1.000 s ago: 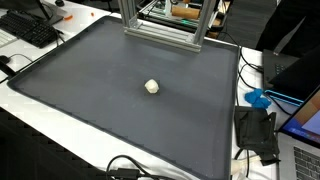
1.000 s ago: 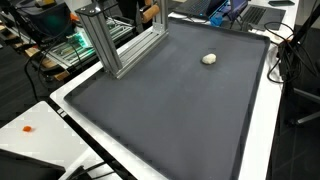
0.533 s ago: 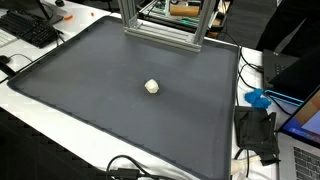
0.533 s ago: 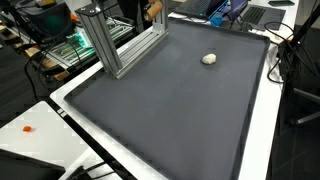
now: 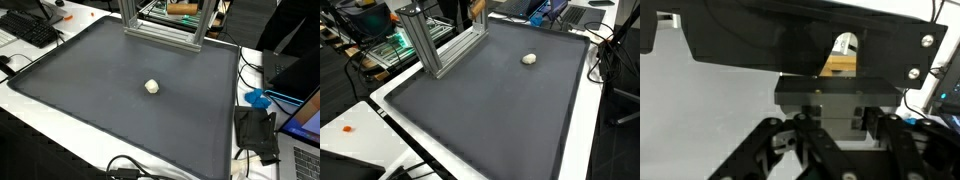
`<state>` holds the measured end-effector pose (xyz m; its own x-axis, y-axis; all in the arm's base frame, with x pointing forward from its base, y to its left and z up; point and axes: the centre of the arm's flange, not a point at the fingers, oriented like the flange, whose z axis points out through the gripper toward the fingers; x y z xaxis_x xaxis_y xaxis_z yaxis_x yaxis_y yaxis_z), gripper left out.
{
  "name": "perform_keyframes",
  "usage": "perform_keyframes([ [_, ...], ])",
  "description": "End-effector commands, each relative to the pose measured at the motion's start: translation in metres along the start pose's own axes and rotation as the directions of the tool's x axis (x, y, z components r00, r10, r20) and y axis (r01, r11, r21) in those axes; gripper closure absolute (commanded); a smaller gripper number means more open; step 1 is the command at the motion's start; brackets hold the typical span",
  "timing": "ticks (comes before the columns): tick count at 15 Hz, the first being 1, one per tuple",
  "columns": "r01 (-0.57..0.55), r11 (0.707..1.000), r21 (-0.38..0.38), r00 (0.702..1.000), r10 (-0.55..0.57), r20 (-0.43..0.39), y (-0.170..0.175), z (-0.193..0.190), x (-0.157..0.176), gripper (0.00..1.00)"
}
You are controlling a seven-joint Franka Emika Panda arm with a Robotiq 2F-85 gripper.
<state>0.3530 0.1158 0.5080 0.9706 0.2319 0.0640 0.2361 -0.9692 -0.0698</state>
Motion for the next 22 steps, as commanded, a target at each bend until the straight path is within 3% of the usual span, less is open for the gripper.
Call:
perform_keyframes([
  [1, 0.009, 1.000, 0.014, 1.000, -0.009, -0.008, 0.003, -0.012, 0.008, 0.73],
  [8, 0.063, 0.998, 0.021, 0.988, -0.059, -0.139, -0.001, -0.028, 0.031, 0.73],
  [15, 0.075, 0.997, 0.013, 0.969, -0.069, -0.238, 0.000, -0.011, 0.086, 0.73],
  [22, 0.081, 0.997, 0.003, 0.968, -0.078, -0.238, 0.006, 0.030, 0.150, 0.73],
])
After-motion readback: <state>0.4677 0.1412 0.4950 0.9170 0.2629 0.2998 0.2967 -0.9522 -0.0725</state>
